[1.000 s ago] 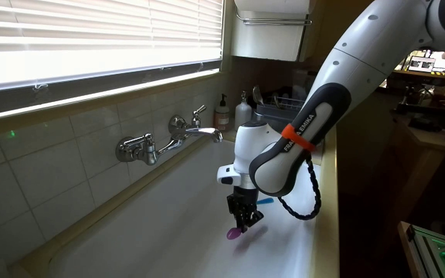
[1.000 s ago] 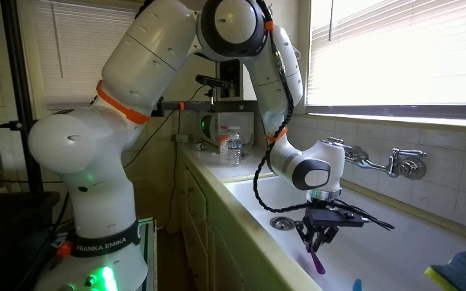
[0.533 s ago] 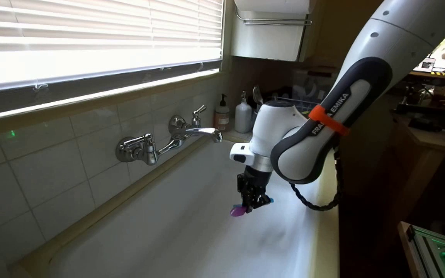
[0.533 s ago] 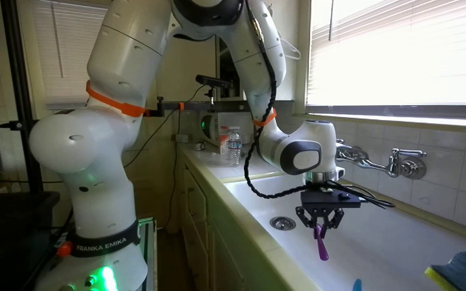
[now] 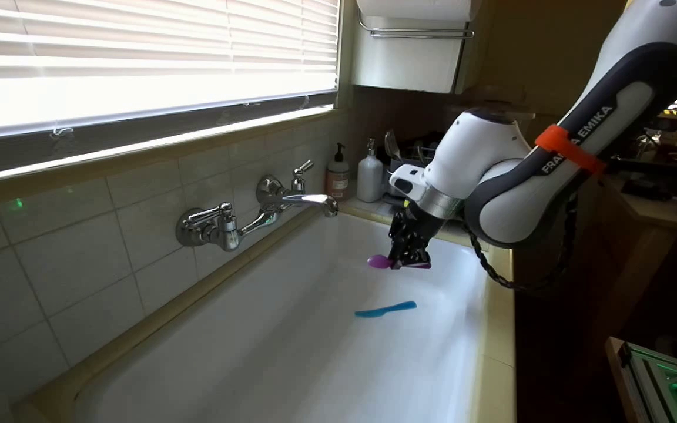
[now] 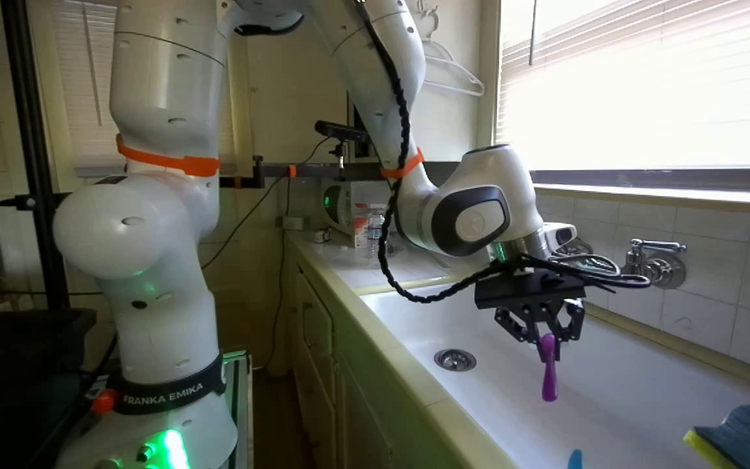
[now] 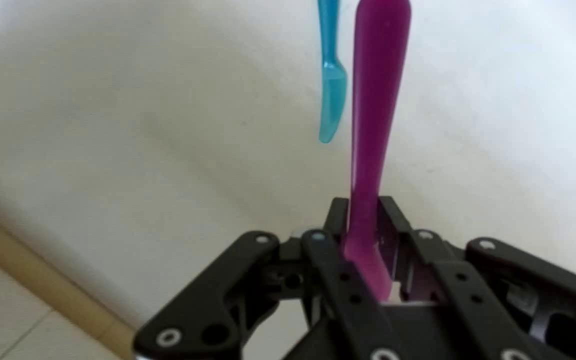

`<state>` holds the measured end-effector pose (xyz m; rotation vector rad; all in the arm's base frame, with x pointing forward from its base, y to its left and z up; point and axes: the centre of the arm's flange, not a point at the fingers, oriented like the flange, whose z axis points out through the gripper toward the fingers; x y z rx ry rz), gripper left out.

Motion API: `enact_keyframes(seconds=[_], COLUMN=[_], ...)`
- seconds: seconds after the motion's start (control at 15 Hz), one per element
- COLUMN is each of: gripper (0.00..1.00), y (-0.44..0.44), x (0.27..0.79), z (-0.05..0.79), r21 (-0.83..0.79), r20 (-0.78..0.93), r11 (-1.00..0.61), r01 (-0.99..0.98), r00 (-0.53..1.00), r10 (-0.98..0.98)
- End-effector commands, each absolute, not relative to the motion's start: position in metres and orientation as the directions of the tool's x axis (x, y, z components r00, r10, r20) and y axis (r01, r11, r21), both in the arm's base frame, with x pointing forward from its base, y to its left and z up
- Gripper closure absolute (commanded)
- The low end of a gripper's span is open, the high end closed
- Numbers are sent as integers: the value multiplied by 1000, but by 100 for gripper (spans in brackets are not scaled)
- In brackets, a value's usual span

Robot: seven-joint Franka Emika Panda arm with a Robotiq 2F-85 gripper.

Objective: Put the spoon on the drying rack

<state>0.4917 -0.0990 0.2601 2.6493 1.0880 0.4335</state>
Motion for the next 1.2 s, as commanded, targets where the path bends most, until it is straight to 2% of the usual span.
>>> enact_keyframes(seconds=[0.0, 0.47, 0.53, 0.87, 0.93, 1.13], gripper=[95, 95, 80, 80, 95, 95], y=[-102, -144, -169, -175, -174, -180], x=[464, 442, 461, 455, 455, 453], z=[289, 328, 329, 330, 330, 346], r21=[430, 519, 508, 507, 507, 535], r20=[278, 475, 448, 472, 473, 503], r11=[-752, -818, -807, -821, -822, -818], r01=[500, 249, 302, 261, 261, 214], r00=[719, 712, 707, 713, 713, 697], r10=[637, 518, 547, 518, 518, 511])
